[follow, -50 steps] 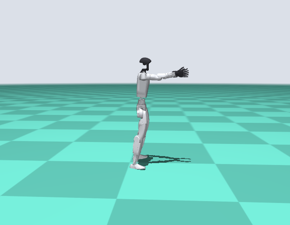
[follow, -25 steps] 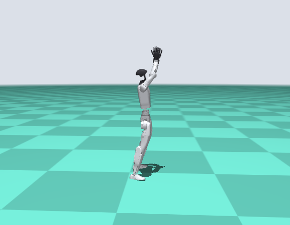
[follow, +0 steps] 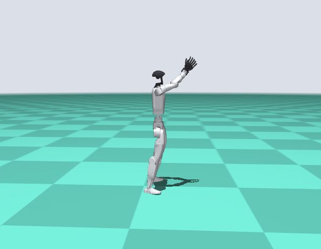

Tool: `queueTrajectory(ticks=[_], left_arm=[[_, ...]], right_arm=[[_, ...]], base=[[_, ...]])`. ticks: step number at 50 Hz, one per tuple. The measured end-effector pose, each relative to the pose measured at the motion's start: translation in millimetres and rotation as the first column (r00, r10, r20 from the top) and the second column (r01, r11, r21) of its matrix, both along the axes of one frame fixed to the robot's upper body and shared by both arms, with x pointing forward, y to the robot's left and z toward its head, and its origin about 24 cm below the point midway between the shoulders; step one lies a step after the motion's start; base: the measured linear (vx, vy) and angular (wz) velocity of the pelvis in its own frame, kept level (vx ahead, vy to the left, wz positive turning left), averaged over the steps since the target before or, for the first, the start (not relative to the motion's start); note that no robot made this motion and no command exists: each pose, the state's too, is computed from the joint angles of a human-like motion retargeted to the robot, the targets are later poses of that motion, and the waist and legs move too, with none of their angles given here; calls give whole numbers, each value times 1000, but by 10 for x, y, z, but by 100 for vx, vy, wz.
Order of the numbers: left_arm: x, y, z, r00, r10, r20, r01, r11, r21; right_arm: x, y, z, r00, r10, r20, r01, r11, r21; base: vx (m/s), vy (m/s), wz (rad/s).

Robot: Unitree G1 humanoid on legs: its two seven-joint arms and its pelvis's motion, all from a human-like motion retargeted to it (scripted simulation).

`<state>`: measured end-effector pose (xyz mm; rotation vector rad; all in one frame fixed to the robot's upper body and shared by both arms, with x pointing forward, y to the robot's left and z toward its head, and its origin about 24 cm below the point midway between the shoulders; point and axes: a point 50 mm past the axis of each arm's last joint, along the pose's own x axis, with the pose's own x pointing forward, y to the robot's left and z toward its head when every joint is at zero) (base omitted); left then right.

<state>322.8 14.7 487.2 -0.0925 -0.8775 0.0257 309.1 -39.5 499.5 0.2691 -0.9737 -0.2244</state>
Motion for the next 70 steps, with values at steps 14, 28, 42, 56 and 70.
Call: queueTrajectory(ticks=[14,28,42,56,70], left_arm=[[556,275,-4185,256,141,-956,-105,988,117],[-396,373,-5502,-129,77,-989,-95,991,90],[-316,391,-5429,-137,98,-986,-103,988,112],[924,249,-2783,619,68,-782,-94,996,13],[-900,-119,670,917,8,399,-31,998,52]], right_arm=[[698,-174,-4189,251,106,-962,181,971,154],[-261,-44,-5484,-103,80,-991,175,983,62],[-194,-49,-5429,-126,114,-986,219,972,84],[999,-54,-2722,622,42,-782,72,991,110],[-948,63,601,916,-39,399,42,999,1]], base=[[-12,1,-7],[-6,0,-7],[1,0,1],[9,-1,5],[9,-1,-5]])
